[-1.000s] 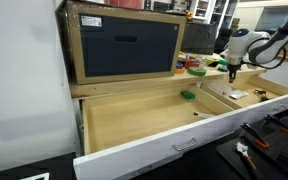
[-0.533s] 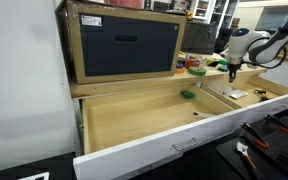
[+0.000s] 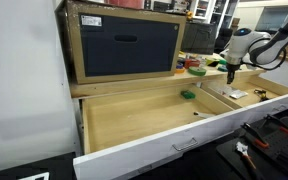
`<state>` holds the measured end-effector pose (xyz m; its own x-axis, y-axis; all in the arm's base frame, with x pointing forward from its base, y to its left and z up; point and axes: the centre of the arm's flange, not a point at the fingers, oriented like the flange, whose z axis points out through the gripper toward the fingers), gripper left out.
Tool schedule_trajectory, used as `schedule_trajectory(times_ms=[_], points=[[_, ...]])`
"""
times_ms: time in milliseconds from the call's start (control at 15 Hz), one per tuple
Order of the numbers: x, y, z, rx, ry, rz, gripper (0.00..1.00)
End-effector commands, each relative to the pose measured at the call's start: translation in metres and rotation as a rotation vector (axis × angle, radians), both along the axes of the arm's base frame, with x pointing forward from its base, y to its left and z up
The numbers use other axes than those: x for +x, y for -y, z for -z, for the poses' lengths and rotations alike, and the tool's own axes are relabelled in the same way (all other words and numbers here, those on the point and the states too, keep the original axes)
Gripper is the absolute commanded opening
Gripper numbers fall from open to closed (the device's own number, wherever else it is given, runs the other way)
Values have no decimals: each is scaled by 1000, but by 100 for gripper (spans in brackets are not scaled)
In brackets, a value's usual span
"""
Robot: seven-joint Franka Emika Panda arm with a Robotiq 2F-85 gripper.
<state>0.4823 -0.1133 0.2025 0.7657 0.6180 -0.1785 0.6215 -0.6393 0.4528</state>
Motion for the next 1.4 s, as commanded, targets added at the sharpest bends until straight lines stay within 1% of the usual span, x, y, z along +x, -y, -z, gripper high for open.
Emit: schedule_trajectory(times_ms=[0,67,133,467,667,933,1133,1333], points=[[-19,-8,-7,109,47,-14,89],[-22,-9,-6,144,47,-12,96],[-26,-9,-2,189,40,-4,100],[-40,5,17,389,-7,79,100],[-43,14,22,480,-13,132,100],[-35,29,9,564,20,180,100],[-30,42,0,589,28,191,100],[-24,60,-1,616,8,225,100]])
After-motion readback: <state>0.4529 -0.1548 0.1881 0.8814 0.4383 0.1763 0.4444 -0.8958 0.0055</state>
